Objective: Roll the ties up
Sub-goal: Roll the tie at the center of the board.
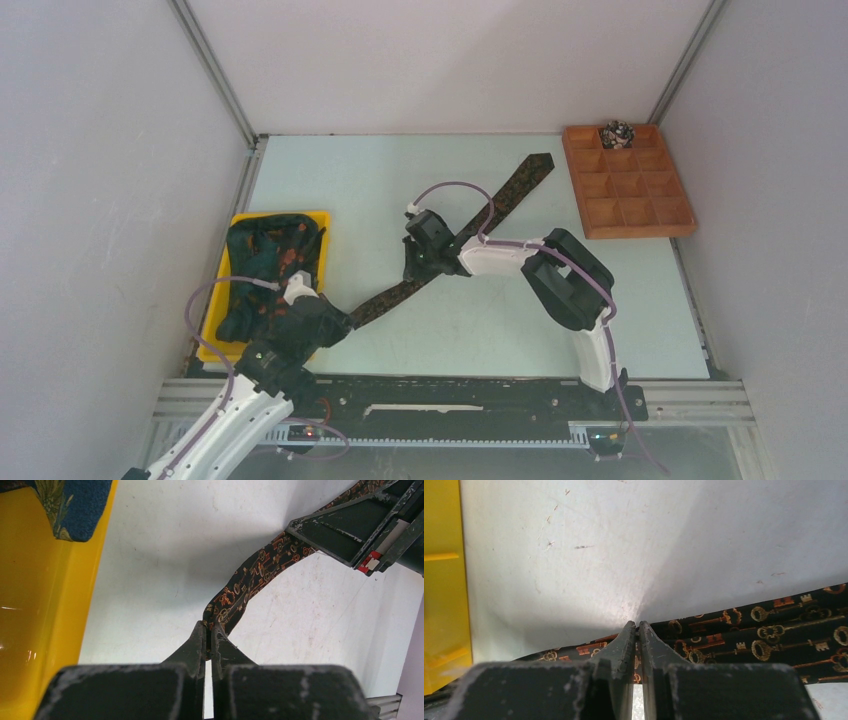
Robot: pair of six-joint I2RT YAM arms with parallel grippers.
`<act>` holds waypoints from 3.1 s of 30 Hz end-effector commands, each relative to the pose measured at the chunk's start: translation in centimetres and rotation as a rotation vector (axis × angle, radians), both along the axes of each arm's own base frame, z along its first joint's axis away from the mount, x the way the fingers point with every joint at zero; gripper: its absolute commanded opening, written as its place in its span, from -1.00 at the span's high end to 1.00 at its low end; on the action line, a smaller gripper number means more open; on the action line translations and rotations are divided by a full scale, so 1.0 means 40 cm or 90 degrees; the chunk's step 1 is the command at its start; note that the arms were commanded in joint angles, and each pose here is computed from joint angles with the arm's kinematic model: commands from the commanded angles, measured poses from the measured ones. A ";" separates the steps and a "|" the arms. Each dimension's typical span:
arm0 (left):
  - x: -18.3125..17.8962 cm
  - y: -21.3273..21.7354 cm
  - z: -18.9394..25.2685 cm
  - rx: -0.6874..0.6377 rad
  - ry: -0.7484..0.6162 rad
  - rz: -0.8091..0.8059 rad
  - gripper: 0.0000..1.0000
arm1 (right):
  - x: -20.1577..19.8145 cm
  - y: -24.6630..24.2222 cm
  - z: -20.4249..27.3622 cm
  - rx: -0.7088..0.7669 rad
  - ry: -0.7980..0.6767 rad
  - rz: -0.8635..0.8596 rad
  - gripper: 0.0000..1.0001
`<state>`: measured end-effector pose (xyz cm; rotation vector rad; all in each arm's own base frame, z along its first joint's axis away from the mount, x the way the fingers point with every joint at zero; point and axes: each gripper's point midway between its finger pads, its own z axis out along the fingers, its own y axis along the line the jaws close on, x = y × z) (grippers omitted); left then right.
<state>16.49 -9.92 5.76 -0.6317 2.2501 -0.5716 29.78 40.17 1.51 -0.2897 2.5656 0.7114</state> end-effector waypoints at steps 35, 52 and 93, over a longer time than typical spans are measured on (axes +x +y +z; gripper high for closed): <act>0.009 -0.001 0.044 0.003 0.006 0.010 1.00 | -0.230 0.248 0.123 0.129 -0.004 0.231 0.69; 0.016 -0.001 0.070 0.008 0.002 0.012 1.00 | -0.256 0.253 0.073 0.113 0.020 0.239 0.72; 0.086 -0.048 0.047 0.054 0.051 -0.011 1.00 | -0.255 0.229 0.097 0.148 0.039 0.252 0.73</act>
